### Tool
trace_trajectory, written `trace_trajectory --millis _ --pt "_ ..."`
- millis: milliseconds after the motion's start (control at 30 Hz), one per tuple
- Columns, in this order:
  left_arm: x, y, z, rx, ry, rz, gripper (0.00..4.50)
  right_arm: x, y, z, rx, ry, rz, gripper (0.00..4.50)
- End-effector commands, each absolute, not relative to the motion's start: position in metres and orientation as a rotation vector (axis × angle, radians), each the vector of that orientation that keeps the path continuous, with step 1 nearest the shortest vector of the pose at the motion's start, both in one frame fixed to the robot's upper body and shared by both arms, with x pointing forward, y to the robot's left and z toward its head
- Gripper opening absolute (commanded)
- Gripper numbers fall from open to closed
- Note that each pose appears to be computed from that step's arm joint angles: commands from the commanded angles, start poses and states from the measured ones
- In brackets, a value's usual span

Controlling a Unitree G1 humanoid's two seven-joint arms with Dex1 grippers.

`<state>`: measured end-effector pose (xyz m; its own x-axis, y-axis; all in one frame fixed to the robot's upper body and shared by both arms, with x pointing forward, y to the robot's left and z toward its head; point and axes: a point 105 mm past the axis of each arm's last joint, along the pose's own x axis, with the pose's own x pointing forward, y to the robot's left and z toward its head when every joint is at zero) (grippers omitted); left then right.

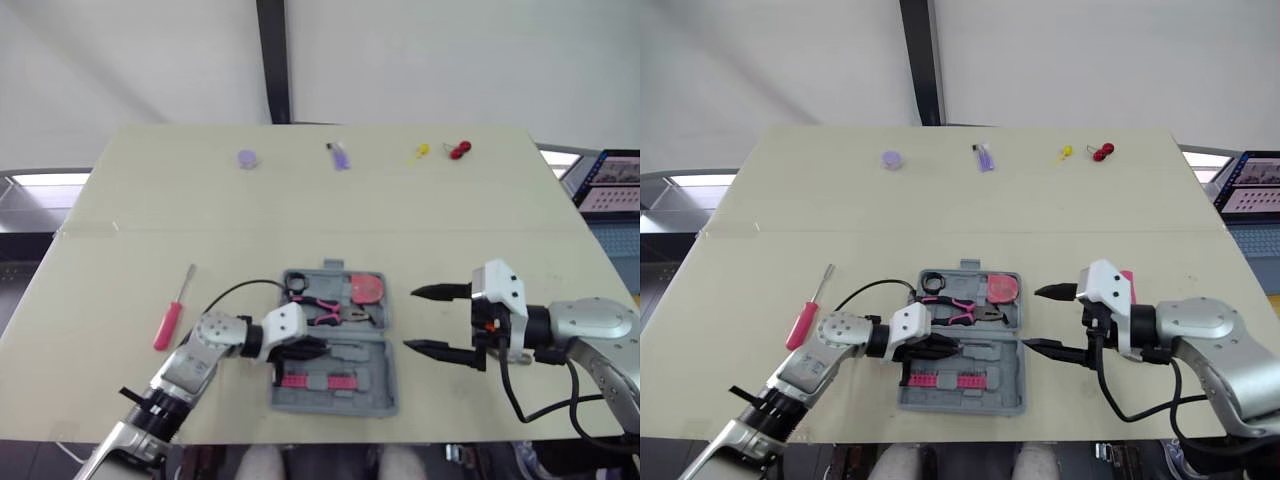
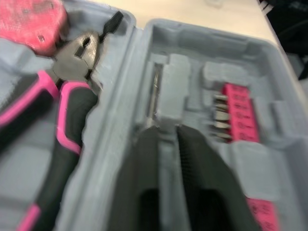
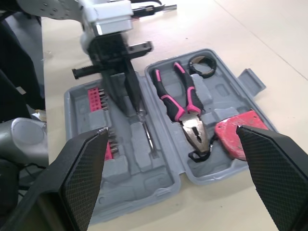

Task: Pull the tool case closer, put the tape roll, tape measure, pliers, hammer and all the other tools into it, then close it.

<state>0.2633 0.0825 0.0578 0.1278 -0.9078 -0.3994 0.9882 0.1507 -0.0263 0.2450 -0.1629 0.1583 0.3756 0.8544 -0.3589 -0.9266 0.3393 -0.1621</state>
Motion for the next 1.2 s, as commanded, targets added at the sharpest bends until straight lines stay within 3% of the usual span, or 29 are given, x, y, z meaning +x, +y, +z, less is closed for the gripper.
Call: trace_trajectory --millis 33,133,167,400,767,933,1200 --pt "0.258 0.084 0.11 0.185 0.254 -1.415 2.83 0.248 -0.183 0.162 -0.395 0.232 1.112 4.5" --pt "0.273 0.118 0.132 0.187 0.224 -1.245 4.37 0.255 -0.215 0.156 -0.367 0.262 0.982 4.5" --pt "0.28 0.137 0.134 0.211 0.23 -1.165 4.45 0.258 -0.227 0.154 -0.362 0.266 0.93 4.5" --pt "0.288 0.279 0.139 0.254 0.263 -0.617 4.45 0.266 -0.301 0.145 -0.267 0.246 0.602 4.5" --pt "0.238 0.421 0.129 0.259 0.241 0.159 4.45 0.26 -0.402 0.116 -0.088 0.102 0.011 4.5" --pt "0.228 0.443 0.122 0.231 0.235 0.295 4.45 0.253 -0.43 0.104 -0.078 0.083 -0.148 4.5" --pt "0.239 0.436 0.116 0.221 0.229 0.276 4.45 0.251 -0.425 0.098 -0.076 0.093 -0.123 4.5"
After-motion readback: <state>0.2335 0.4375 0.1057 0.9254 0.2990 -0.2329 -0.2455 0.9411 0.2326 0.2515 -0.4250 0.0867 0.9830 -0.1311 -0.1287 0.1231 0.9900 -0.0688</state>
